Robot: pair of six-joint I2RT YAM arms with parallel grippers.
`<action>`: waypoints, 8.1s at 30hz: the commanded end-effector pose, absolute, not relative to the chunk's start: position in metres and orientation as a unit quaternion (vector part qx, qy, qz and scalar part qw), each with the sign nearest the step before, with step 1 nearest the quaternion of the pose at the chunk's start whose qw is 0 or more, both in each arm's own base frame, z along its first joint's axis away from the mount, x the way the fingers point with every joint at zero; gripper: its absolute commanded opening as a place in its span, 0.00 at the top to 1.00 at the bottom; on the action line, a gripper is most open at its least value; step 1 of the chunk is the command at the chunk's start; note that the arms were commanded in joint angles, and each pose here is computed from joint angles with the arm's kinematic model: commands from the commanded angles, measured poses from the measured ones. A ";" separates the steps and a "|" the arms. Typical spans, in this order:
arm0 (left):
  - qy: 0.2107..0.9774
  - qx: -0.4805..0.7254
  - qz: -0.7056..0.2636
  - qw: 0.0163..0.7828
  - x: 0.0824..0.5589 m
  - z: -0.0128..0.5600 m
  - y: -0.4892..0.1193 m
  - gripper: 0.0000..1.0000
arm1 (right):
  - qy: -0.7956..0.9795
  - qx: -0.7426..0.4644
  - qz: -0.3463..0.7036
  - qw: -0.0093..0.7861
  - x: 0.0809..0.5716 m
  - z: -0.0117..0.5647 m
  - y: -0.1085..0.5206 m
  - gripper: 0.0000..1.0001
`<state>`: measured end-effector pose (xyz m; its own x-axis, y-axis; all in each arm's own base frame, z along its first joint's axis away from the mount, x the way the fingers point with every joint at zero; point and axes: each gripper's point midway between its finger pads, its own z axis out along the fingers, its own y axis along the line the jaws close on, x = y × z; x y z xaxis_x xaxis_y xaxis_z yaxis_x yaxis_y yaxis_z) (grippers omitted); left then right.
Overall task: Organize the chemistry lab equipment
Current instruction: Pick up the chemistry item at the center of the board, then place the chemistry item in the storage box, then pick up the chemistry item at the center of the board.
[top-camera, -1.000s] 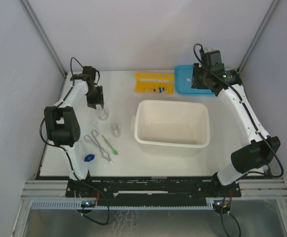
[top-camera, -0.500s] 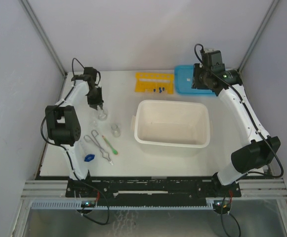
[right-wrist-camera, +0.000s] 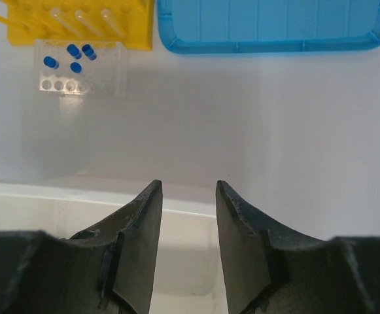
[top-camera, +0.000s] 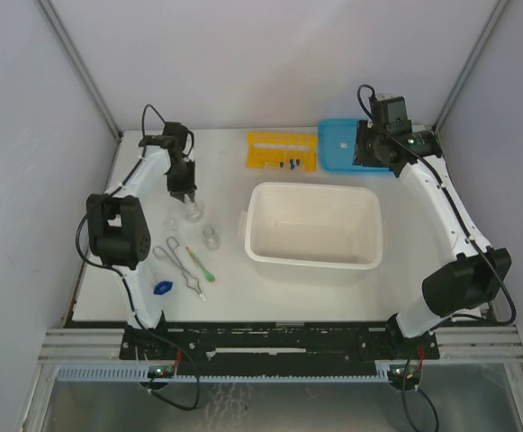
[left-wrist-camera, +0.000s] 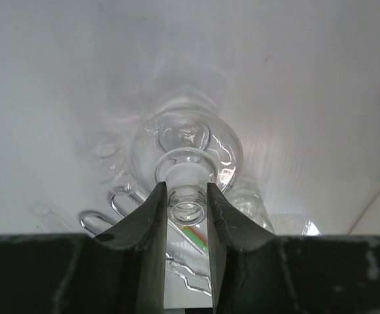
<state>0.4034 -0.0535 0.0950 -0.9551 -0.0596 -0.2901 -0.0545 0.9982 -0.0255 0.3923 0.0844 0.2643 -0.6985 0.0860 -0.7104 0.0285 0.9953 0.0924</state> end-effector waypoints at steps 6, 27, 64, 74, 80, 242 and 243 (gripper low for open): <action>0.960 -0.003 -0.052 0.275 0.407 0.227 -0.075 1.00 | 0.892 0.099 0.027 0.440 0.388 0.289 0.047 0.62; 0.903 0.081 -0.166 0.389 0.358 0.365 -0.201 1.00 | 0.880 0.170 0.016 0.443 0.393 0.270 0.005 0.62; 0.926 0.224 -0.157 0.260 0.311 0.257 -0.331 1.00 | 0.862 0.199 -0.018 0.466 0.335 0.283 -0.014 0.63; 0.934 0.244 -0.131 0.227 0.313 0.199 -0.334 1.00 | 0.863 0.198 -0.020 0.464 0.336 0.278 -0.015 0.62; 0.937 0.246 -0.127 0.214 0.313 0.173 -0.335 1.00 | 0.867 0.198 -0.025 0.456 0.336 0.269 -0.015 0.62; 0.980 0.029 -0.040 0.194 0.317 0.064 -0.113 0.67 | 0.886 0.175 -0.023 0.428 0.356 0.239 -0.001 0.63; 0.980 0.030 -0.041 0.192 0.316 0.063 -0.113 0.71 | 0.886 0.176 -0.023 0.428 0.356 0.239 -0.001 0.63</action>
